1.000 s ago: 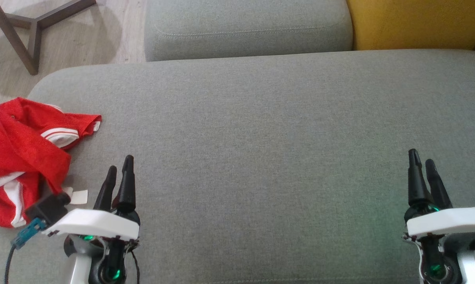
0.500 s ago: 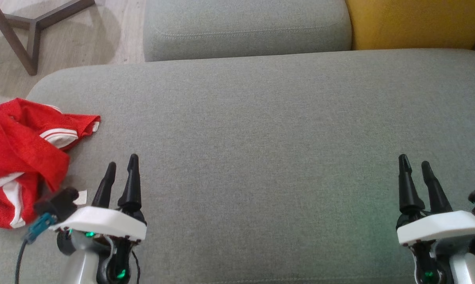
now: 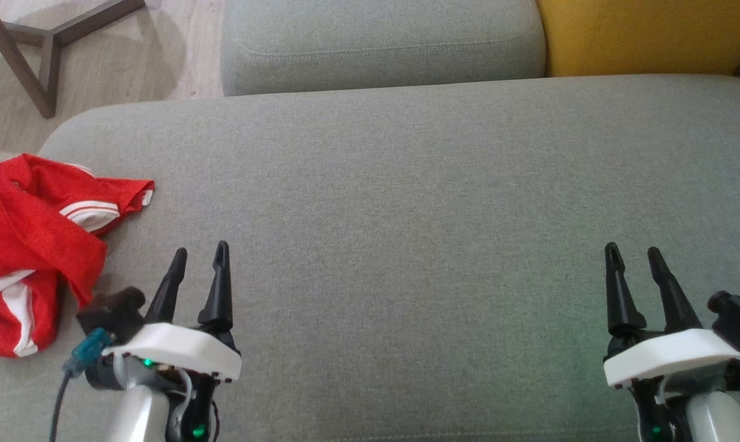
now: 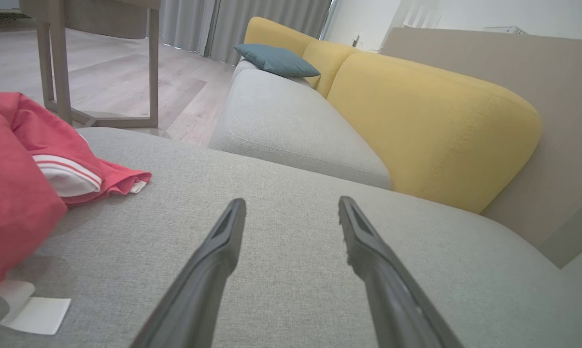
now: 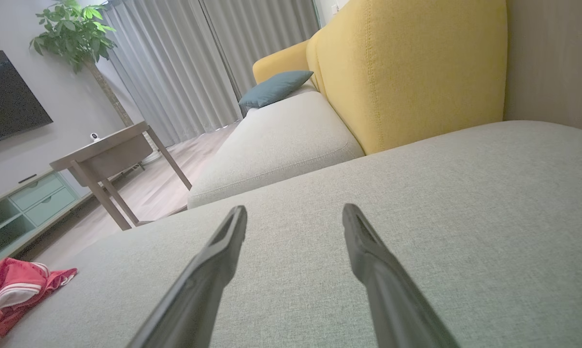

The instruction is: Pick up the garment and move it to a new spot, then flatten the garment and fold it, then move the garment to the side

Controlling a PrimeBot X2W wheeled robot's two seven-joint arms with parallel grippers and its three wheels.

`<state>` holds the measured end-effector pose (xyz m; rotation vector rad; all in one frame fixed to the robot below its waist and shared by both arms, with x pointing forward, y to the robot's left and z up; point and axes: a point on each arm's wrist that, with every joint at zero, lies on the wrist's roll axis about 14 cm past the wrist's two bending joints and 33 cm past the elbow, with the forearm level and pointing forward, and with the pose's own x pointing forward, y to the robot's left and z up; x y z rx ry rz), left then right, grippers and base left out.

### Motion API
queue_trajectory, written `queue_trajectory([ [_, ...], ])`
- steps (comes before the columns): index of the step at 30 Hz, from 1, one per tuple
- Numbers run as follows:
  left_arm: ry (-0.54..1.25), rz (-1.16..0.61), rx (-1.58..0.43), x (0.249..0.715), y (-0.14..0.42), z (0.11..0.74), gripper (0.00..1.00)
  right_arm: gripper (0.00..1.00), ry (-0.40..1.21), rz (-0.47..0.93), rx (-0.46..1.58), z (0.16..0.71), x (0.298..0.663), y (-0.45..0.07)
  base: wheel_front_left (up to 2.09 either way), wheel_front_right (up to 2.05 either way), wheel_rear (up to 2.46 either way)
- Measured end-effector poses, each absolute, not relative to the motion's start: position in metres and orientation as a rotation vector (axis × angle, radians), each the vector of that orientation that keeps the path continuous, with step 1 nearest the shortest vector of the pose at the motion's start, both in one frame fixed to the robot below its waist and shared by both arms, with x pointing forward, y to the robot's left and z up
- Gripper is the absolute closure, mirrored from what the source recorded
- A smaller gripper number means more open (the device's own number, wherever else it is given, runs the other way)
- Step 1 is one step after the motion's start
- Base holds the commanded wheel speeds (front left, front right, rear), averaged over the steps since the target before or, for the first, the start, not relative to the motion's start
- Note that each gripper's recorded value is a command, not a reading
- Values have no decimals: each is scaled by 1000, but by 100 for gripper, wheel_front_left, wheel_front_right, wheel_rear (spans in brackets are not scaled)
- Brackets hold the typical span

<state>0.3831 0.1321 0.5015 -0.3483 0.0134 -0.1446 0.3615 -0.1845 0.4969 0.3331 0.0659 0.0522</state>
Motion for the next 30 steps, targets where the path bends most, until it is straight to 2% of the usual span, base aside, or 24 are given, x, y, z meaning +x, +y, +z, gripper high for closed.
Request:
queue_trajectory([
  [30, -43, -215, 9, 383, 115, 500, 0, 0, 82, 82, 16, 488, 356, -180, 0, 0, 0],
])
